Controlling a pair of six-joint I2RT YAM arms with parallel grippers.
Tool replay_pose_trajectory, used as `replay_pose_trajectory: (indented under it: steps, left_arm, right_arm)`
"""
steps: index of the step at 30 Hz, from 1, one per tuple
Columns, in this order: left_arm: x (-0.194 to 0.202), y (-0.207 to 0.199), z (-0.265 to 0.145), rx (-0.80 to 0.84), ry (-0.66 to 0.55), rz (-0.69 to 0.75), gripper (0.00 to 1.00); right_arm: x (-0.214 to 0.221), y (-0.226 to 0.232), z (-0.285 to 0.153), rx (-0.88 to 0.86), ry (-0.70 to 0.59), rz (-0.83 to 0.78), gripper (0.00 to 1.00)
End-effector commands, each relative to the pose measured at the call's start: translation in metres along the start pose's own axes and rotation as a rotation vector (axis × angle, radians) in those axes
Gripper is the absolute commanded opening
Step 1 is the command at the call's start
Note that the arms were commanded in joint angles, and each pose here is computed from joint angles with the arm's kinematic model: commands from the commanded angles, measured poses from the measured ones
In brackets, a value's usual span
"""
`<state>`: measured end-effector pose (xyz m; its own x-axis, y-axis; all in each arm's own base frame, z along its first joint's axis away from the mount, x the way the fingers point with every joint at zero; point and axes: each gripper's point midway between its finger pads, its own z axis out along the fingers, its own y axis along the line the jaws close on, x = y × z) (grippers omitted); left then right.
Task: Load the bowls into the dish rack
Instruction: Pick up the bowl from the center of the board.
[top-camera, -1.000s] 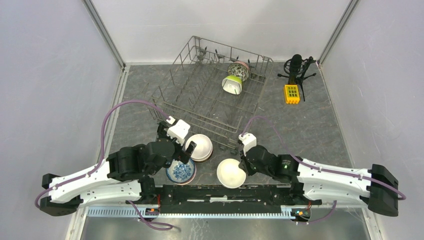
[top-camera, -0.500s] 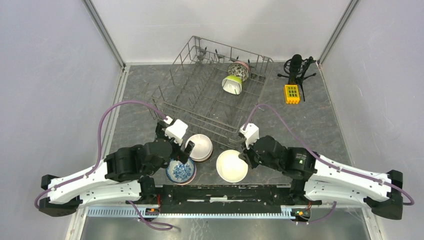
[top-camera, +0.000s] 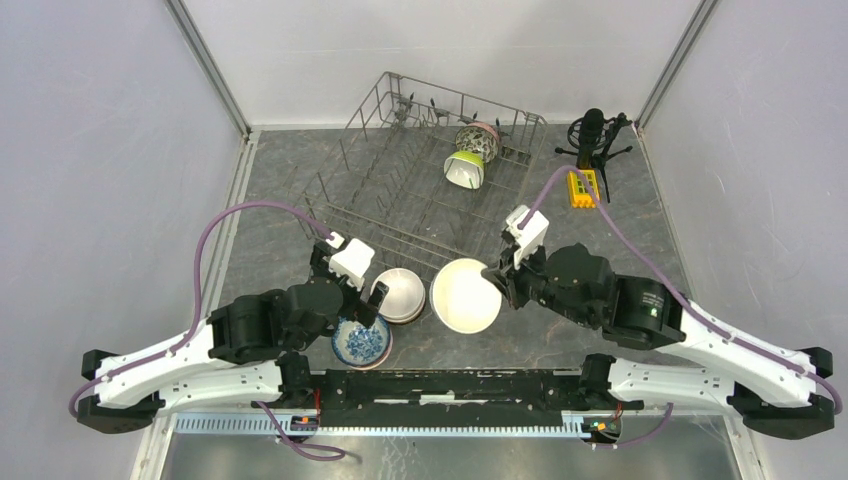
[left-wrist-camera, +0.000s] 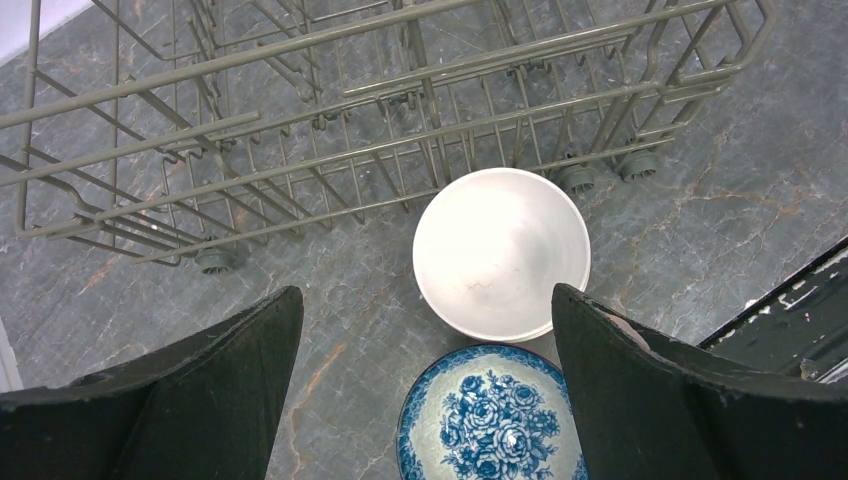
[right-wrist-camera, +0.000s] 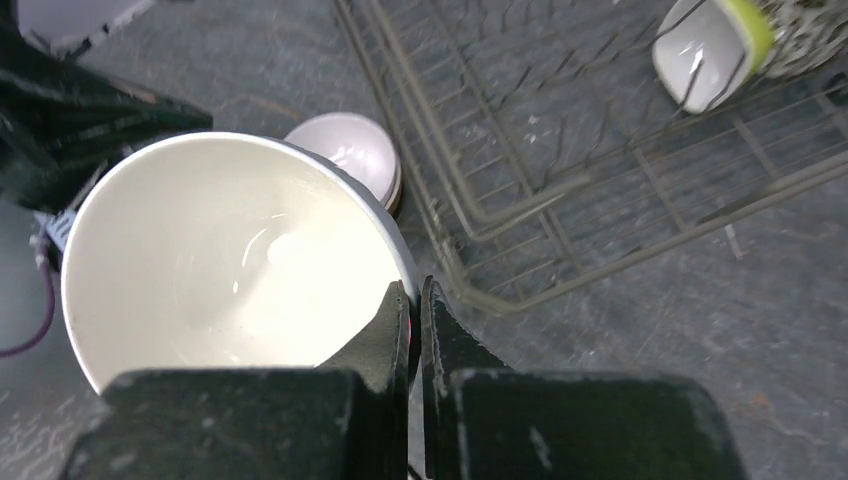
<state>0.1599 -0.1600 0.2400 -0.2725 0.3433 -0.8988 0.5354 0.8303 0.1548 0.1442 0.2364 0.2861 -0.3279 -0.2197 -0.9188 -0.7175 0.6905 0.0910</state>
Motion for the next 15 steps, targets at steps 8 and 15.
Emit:
replay_pose_trajectory:
  steps: [8,15]
  left_arm:
    - [-0.016,0.004,-0.003,-0.019,-0.038,-0.067,1.0]
    - [-0.015,0.004,-0.002,-0.023,-0.034,-0.062,1.0]
  right_arm:
    - [-0.142,-0.034,-0.027,0.261,-0.302,-0.053,0.0]
    - [-0.185,-0.056,-0.023,0.465,-0.339,-0.159,0.0]
